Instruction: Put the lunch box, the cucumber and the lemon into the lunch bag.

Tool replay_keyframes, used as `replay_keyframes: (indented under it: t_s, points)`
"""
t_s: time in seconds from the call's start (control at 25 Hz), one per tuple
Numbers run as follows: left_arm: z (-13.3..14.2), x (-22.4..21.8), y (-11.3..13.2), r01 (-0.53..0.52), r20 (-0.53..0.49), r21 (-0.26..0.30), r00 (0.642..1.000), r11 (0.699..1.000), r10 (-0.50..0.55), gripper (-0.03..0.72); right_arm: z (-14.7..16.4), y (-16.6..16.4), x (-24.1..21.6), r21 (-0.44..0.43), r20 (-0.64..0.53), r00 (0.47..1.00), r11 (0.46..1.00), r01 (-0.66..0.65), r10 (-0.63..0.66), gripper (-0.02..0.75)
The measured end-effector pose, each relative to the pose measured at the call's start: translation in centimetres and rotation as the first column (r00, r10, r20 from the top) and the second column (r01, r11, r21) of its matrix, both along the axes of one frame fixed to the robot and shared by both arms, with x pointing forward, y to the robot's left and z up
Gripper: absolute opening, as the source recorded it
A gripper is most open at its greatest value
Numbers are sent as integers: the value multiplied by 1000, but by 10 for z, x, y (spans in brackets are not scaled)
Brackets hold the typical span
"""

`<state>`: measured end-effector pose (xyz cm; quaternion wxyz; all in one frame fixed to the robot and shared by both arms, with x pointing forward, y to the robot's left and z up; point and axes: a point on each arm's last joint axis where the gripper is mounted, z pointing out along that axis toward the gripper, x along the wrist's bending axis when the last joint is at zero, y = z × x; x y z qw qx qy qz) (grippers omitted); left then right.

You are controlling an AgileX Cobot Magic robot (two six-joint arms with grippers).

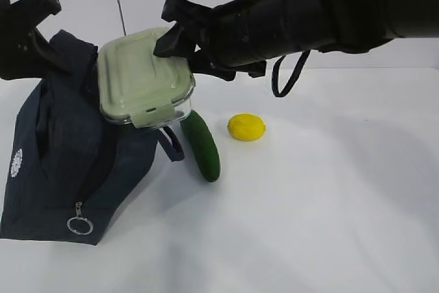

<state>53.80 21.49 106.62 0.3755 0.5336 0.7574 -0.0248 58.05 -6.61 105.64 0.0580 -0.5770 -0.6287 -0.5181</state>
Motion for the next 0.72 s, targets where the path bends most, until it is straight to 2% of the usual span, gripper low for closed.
replay_keyframes:
  t_s: [0.32,0.72]
  points:
    - [3,-2,-18,30,41,-13,999,999,-30,-5,-16,20,-4,-33,3,1000,999,-17,17,394]
    - [6,-1,-22,-9,35,-106,999,994,13,-5,-27,41,-1,-34,9,1000,999,7,-6,394]
